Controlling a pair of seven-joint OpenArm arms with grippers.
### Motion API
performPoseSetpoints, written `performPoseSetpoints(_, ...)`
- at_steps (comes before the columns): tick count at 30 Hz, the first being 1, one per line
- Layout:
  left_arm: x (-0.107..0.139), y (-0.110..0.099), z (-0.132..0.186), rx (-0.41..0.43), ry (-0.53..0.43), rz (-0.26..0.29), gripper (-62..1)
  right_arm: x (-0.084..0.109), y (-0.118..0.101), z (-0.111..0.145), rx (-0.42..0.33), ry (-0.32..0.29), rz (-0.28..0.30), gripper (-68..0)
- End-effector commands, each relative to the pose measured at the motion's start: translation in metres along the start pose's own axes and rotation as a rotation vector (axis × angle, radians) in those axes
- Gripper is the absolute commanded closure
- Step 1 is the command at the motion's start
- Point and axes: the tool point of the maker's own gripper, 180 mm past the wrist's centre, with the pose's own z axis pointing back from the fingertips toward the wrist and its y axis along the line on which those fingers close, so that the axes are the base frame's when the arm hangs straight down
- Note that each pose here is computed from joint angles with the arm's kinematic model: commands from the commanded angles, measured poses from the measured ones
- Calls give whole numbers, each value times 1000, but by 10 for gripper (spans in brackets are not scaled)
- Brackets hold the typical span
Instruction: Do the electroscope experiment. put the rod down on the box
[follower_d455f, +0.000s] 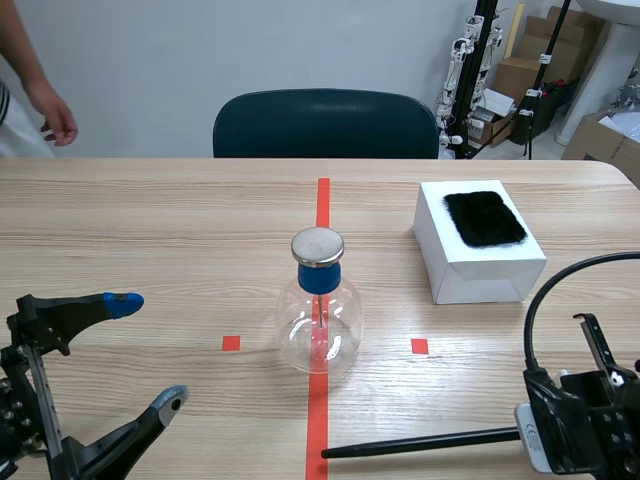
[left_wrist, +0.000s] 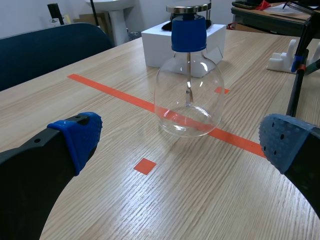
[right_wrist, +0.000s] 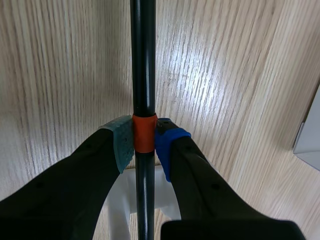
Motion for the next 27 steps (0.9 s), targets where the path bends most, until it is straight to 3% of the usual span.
performPoseSetpoints(1,8,5,-1,9,-28,-15,-623,-3,-10,3,-16,4,3,-16)
performPoseSetpoints(10,8,5,-1,9,-28,-15,-623,-6,-14,3,-22,10,2,-44)
performPoseSetpoints(14,8,5,-1,9,-28,-15,-623,-8,-13,3,-20,22,13,-159)
performPoseSetpoints(19,8,5,-1,9,-28,-15,-623,-9,-13,3,-19,26,17,-174)
performPoseSetpoints(21,8,5,-1,9,-28,-15,-623,-9,-13,3,-19,26,17,-231)
performPoseSetpoints(27,8,5,-1,9,-28,-15,-623,-9,-13,3,-19,25,16,-487)
